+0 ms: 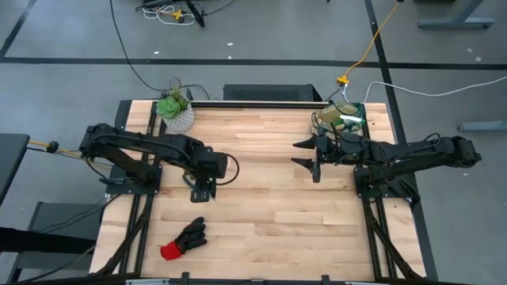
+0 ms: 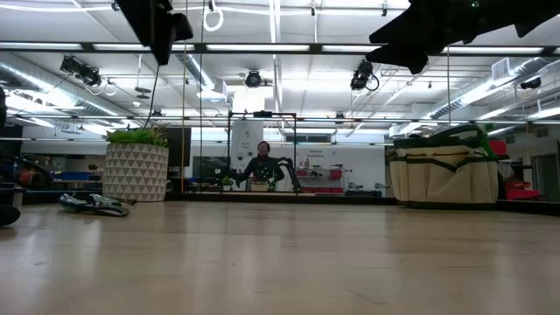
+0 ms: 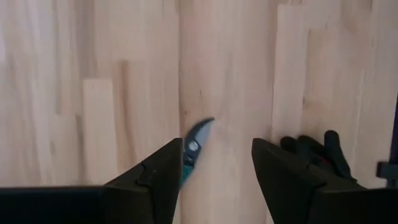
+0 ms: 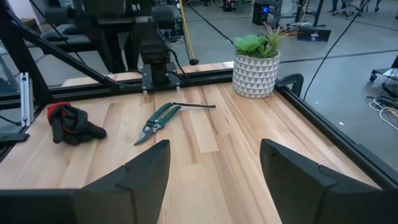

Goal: Pick & Place Garden tools in Gardening bag
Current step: Put the green shear scissors into the brown gardening bag

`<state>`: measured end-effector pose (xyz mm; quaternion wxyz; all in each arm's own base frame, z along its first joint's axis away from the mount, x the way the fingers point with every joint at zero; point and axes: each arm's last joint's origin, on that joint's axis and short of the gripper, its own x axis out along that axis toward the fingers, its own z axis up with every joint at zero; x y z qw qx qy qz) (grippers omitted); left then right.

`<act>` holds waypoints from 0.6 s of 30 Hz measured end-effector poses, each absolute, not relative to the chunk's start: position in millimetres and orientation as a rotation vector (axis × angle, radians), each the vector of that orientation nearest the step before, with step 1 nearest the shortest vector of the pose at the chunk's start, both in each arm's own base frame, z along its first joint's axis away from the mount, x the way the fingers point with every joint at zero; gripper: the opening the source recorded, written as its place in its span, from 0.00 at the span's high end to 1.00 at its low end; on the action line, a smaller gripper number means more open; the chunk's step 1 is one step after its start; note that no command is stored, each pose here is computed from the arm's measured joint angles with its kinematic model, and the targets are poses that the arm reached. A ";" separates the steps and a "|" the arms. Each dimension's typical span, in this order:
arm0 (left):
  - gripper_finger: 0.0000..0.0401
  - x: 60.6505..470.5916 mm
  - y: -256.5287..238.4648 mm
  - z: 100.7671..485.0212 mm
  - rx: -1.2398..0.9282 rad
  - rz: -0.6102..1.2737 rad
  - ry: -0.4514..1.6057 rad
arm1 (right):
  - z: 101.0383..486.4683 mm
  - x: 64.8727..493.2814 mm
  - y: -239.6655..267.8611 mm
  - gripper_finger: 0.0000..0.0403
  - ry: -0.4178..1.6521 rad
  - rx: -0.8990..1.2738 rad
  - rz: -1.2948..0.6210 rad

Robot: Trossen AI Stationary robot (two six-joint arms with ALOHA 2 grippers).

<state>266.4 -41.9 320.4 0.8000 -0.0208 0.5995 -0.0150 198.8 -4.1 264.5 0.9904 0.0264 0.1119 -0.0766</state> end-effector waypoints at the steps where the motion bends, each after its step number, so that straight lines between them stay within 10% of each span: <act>1: 0.50 265.7 -42.0 317.1 -0.053 -0.032 1.300 | 264.5 198.8 -4.1 0.38 0.225 0.053 -0.154; 18: 0.50 258.6 -47.0 301.6 0.036 -0.097 1.383 | 264.4 198.8 -3.8 0.38 0.226 0.053 -0.147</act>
